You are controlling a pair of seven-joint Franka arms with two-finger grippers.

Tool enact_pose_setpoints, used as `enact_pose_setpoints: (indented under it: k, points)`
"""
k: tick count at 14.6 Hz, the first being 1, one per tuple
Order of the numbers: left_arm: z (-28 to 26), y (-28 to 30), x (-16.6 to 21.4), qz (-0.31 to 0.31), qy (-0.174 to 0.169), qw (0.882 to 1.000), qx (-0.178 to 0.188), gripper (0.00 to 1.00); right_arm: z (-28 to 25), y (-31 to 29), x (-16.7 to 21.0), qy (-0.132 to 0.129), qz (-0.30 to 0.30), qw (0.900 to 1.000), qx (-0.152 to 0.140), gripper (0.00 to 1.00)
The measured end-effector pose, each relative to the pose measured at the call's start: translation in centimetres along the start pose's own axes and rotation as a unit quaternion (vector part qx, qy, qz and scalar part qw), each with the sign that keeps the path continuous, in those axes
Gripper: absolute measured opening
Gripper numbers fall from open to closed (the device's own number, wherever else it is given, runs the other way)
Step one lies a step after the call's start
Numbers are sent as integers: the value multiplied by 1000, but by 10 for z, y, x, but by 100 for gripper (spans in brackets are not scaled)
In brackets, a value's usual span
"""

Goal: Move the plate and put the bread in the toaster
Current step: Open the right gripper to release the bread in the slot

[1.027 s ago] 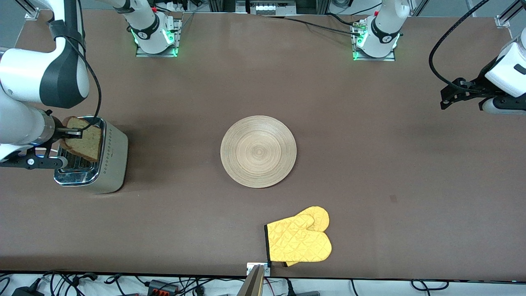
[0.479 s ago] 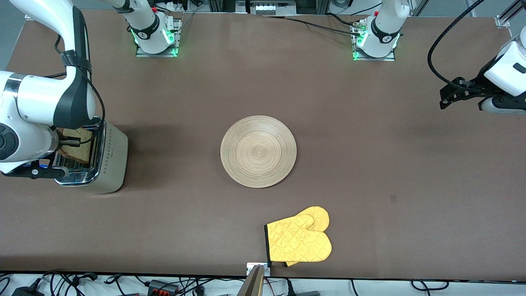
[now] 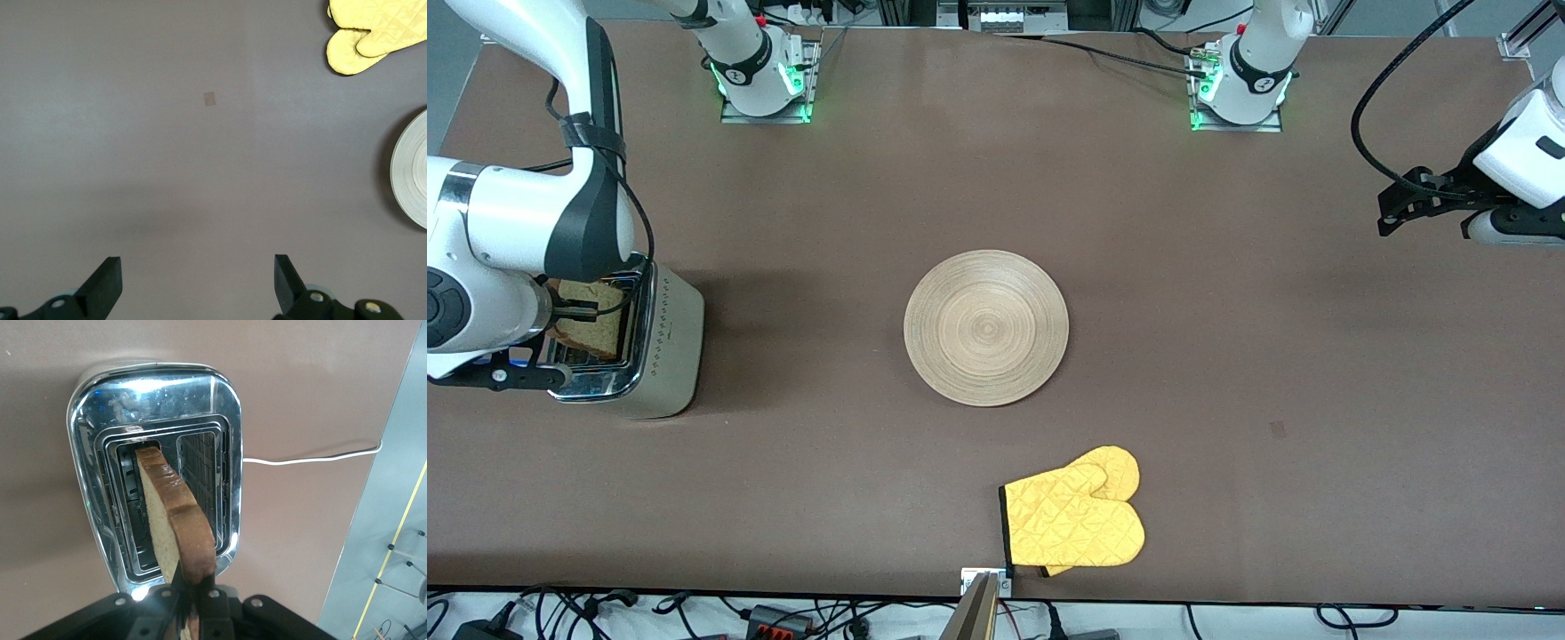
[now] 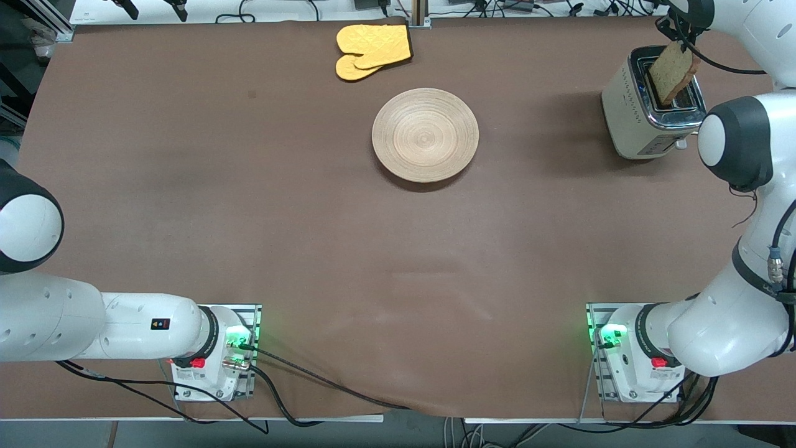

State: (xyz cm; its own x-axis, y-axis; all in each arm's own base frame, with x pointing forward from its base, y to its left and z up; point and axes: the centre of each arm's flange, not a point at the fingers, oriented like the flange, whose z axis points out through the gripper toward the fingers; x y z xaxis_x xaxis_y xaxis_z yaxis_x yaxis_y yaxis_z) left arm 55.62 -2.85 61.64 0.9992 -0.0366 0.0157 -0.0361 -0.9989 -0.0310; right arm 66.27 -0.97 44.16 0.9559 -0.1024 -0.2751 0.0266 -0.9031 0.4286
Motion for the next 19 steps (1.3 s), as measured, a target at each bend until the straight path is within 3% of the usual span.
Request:
enact_pose_setpoints:
  k: [8,9,14,17,18,19]
  points:
    - [1,0,0,0,-1,1000,0,100,19,-15,11,-11,-6,1000,10,9]
    - [1,-1,0,-1,-1,1000,0,100,21,-16,13,-9,-6,1000,10,14]
    - [2,-2,1,-2,-2,1000,0,100,16,-25,15,2,-6,999,51,63]
    - [2,-2,1,-2,-2,1000,0,100,-14,-23,5,31,-7,997,77,93]
    - [2,-2,1,-2,-2,1000,0,100,-30,-23,0,45,-7,994,95,100]
    - [2,-2,1,-2,-2,1000,0,100,-47,-22,-5,60,-8,992,113,100]
